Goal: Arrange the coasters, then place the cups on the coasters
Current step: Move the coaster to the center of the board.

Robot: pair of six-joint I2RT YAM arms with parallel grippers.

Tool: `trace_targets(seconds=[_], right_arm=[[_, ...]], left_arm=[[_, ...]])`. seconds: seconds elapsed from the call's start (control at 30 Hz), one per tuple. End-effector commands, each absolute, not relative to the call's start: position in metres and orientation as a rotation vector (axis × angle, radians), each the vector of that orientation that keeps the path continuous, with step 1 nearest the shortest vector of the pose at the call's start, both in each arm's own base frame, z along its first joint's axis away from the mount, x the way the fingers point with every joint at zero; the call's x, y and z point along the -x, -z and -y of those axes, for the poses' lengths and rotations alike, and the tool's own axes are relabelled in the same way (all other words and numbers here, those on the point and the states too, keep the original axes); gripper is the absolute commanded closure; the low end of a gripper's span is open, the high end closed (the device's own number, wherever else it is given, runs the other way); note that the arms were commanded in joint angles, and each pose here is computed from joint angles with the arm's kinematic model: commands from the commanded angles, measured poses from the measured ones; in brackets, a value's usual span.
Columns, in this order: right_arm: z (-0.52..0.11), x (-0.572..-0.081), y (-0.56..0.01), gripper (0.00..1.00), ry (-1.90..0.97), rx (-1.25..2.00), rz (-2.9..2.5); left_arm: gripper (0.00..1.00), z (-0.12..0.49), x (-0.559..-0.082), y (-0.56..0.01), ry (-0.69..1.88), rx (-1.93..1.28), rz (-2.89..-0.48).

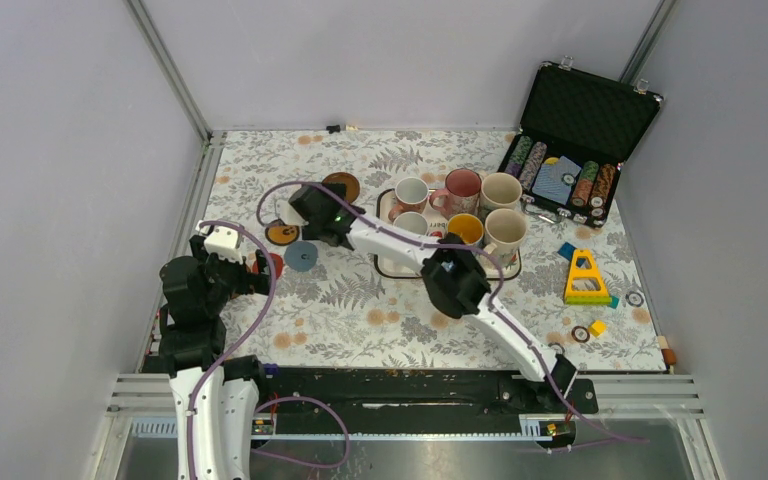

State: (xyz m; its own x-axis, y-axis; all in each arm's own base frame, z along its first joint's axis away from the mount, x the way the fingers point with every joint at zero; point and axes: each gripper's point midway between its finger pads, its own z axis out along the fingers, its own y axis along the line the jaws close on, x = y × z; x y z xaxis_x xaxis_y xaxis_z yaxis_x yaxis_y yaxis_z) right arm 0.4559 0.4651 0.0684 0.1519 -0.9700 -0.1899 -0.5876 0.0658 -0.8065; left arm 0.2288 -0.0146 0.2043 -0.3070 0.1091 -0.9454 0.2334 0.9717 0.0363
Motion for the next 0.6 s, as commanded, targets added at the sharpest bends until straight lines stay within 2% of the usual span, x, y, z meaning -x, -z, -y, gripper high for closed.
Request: trace_targets(seconds=[0.0,0.13,0.27,0.4,0.57], right_arm=[[-0.449,-0.419,-0.253,0.02,0.302,1.368,-1.541],[-0.398,-0.387,-0.272,0.02,0.314,1.375,-1.616],[-0.339,-0.347,-0.243,0.01,0.322,1.382,-1.731],[-0.292,-0.294,-0.236,0.02,0.160,1.332,-1.827],[-0.257,-0.232,-0.236,0.02,-0.126,1.437,-1.726]], left_arm=[[0.01,0.016,-0.232,-0.213,0.128,-0.255,-1.848],[0.01,0.014,-0.231,-0.216,0.115,-0.244,-1.837],[0.01,0.014,-0.231,-0.218,0.113,-0.239,-1.834],[0.01,0.015,-0.230,-0.216,0.120,-0.240,-1.844],[0.01,0.019,-0.230,-0.214,0.145,-0.259,-1.848]])
